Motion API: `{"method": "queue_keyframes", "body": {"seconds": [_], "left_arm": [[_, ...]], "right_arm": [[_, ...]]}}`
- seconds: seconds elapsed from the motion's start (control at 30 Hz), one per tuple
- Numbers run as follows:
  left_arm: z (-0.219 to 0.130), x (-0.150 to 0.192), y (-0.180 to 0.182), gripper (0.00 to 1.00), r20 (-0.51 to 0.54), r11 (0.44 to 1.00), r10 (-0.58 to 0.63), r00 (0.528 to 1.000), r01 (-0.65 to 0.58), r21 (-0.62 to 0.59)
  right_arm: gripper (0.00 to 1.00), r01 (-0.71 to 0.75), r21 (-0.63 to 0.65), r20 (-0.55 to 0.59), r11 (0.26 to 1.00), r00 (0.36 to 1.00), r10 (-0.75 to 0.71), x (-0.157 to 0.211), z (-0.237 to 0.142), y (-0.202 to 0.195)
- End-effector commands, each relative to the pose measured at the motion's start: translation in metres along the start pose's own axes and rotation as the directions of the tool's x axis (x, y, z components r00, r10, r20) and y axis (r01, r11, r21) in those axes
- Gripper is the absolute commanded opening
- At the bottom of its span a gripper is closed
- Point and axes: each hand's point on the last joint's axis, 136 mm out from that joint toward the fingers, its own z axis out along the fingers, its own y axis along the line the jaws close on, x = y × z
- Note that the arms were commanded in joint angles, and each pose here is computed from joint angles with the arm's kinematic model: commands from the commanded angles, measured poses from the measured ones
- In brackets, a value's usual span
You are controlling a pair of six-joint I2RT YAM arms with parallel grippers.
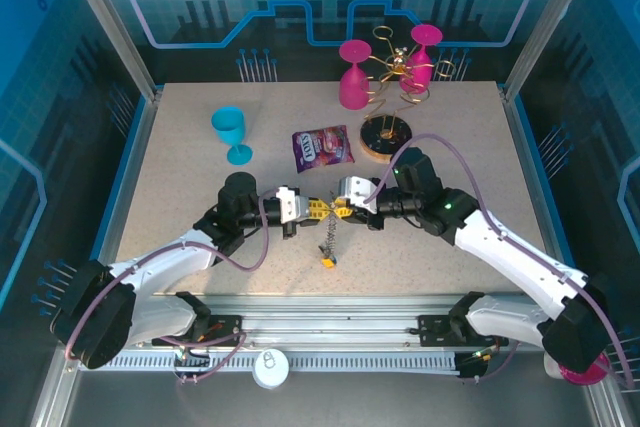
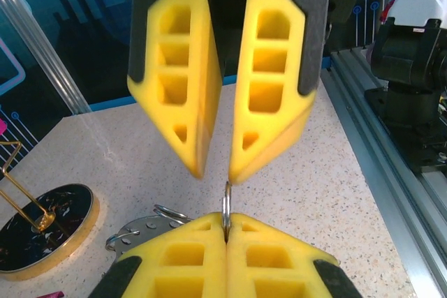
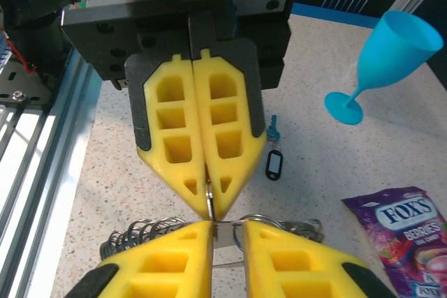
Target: Put the keys on the keyring
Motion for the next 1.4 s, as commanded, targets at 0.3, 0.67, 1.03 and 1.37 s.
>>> {"method": "queue_keyframes", "body": {"seconds": [0.3,0.67,1.03,1.37], "left_arm": [[0.0,-0.021,0.004,0.0,0.039,0.998,0.067,0.997,-0.067,-0.004],[0.0,-0.021,0.003,0.0,0.039,0.998,0.066,0.997,-0.066,0.0],[0.0,-0.022,0.002,0.0,0.041,0.998,0.067,0.997,-0.068,0.005],[0.001,-0.021,0.003,0.0,0.033,0.998,0.056,0.998,-0.057,0.008]], "right_arm": [[0.22,0.016,-0.037,-0.04,0.999,0.999,-0.018,0.006,0.001,0.007],[0.26,0.027,-0.034,-0.055,0.999,0.998,-0.028,0.008,0.007,0.008],[0.14,0.036,-0.044,-0.029,0.998,0.999,-0.038,-0.001,0.012,0.006],[0.0,0.036,-0.073,-0.001,0.997,0.999,-0.036,-0.009,0.015,0.008]]}}
